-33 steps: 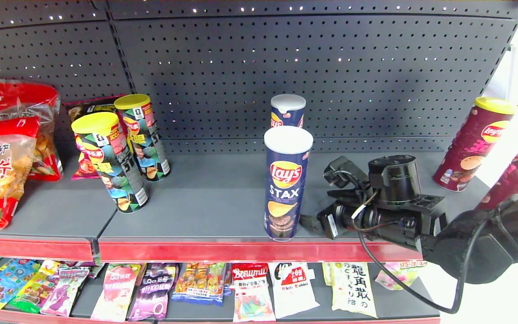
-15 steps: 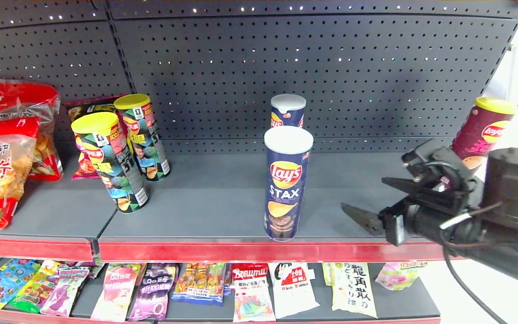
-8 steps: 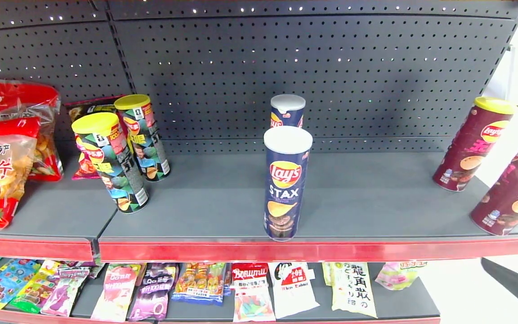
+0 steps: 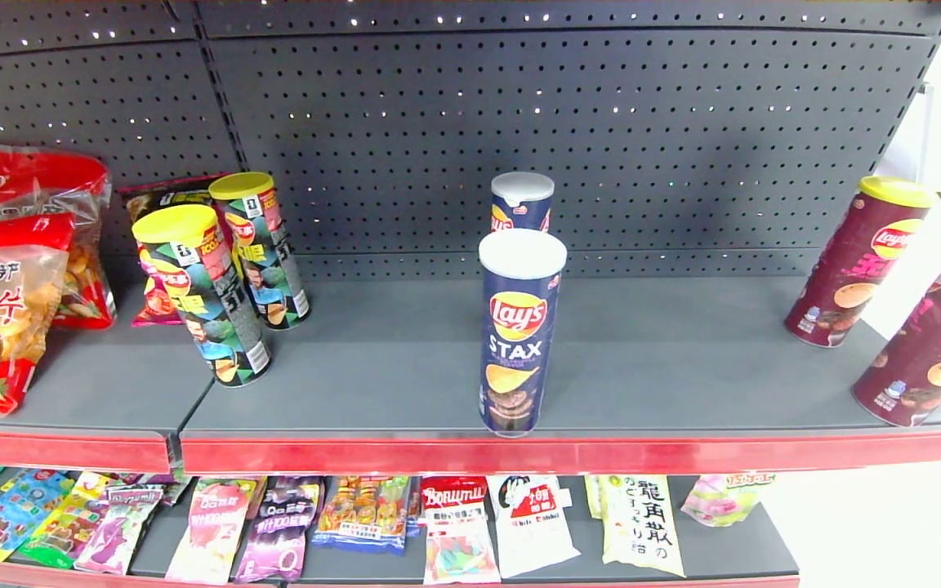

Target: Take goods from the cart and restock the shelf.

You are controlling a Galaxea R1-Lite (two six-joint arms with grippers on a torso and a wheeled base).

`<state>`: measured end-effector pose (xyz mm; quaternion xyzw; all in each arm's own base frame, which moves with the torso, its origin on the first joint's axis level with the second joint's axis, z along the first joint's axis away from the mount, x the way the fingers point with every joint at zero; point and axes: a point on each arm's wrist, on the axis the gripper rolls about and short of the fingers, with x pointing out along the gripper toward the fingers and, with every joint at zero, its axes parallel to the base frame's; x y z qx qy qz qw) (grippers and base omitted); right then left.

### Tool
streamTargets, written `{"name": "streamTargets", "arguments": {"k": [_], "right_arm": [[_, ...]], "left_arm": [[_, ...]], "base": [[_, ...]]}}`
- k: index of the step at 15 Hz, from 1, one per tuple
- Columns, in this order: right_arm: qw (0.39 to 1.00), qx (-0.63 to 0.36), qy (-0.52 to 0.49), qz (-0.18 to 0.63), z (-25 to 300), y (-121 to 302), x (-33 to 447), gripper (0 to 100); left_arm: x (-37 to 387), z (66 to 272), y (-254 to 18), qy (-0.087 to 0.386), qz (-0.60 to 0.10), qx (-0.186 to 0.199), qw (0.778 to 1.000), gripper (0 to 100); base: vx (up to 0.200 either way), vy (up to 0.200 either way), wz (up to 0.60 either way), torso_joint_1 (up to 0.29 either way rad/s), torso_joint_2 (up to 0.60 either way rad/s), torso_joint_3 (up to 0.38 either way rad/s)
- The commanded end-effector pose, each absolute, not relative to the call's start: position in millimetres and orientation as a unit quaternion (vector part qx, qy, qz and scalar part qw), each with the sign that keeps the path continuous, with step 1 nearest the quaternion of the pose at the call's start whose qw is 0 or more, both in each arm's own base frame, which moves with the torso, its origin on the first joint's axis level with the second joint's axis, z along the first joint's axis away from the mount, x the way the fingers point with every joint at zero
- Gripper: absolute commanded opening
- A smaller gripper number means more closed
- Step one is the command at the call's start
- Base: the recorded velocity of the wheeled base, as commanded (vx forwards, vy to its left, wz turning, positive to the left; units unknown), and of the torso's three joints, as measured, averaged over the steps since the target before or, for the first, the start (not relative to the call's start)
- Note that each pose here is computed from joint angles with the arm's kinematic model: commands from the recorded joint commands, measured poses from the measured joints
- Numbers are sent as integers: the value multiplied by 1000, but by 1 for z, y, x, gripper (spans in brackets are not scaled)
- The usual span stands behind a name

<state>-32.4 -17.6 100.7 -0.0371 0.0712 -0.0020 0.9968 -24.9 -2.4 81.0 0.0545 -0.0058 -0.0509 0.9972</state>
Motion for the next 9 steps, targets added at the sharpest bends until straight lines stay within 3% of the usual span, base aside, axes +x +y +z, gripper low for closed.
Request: {"name": "streamTargets", "arguments": {"k": [1,3,7,9], "right_arm": [[998,-24,56,-3,89,-19,-34,100],[998,-27,52,-4,89,-19,-33,100],[976,-67,75,-195,93,-24,-31,100],[969,-85,107,-204,102,-22,-23,100]], "left_arm": [[-25,81,-2,-4,-51,54,997,100],[-25,81,-2,-5,-50,54,997,100],[-25,81,-2,-5,-53,52,997,100],[-25,81,-3,-5,-55,52,997,100]], "base": [[0,0,0,0,0,0],[0,0,0,0,0,0],[0,0,0,0,0,0],[0,0,0,0,0,0]]}}
